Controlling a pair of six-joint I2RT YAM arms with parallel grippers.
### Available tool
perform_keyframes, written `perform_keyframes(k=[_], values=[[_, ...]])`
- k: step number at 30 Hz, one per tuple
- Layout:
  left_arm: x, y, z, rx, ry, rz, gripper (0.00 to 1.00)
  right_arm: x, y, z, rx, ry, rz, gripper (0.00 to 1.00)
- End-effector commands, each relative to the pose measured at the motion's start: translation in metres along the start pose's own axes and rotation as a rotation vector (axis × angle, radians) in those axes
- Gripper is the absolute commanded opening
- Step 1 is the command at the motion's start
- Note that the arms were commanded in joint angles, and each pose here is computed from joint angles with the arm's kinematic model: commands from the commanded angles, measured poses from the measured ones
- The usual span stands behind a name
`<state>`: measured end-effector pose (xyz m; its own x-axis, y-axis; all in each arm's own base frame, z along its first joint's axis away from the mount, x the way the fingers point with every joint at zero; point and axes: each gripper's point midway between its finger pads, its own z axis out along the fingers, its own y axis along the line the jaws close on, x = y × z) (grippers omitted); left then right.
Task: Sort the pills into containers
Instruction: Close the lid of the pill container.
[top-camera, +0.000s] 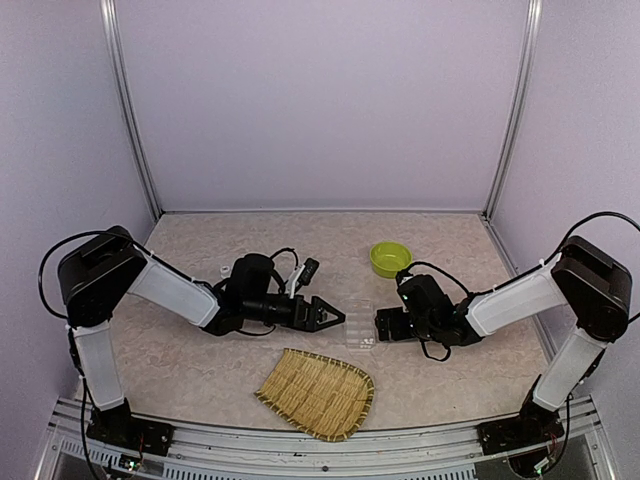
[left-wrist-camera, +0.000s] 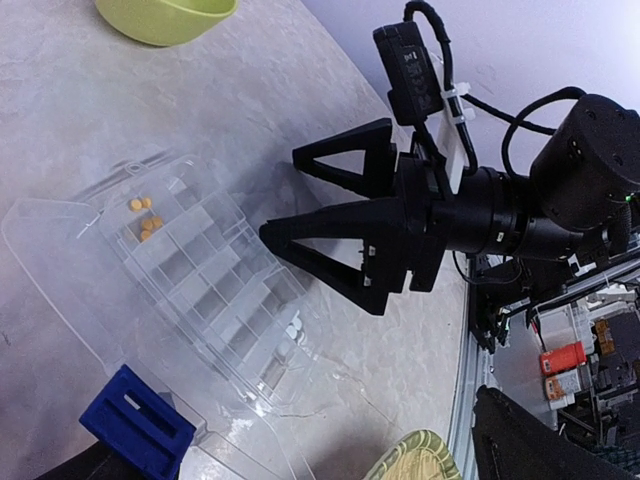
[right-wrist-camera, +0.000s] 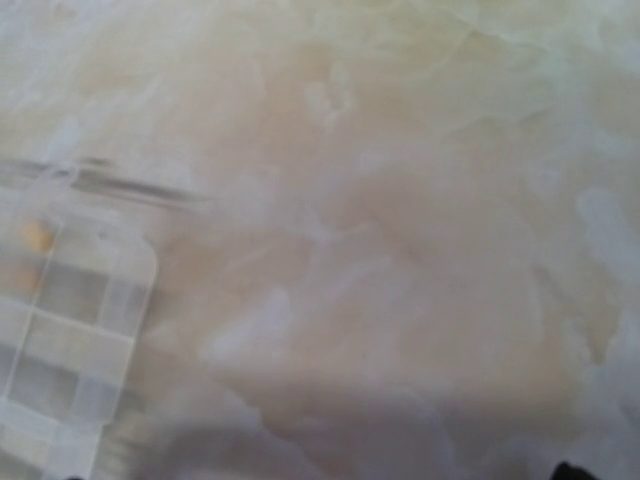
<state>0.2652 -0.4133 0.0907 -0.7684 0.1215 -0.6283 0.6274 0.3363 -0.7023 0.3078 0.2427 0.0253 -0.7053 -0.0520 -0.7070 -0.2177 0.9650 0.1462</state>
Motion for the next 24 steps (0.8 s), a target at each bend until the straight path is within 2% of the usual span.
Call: perform_keyframes(k=[1,19,24], values=[[-0.005,-0.015,0.002,0.053,-0.01,0.038,0.99,0.03,-0.005,0.002,0.004,0.107,-0.008,1.0],[-0.006,-0.018,0.003,0.03,-0.016,0.063,0.98,0.02,-0.002,-0.003,0.0,0.093,-0.016,1.0],[-0.005,-0.02,0.003,0.034,-0.014,0.067,0.94,0.018,0.0,-0.003,-0.003,0.093,-0.018,1.0]])
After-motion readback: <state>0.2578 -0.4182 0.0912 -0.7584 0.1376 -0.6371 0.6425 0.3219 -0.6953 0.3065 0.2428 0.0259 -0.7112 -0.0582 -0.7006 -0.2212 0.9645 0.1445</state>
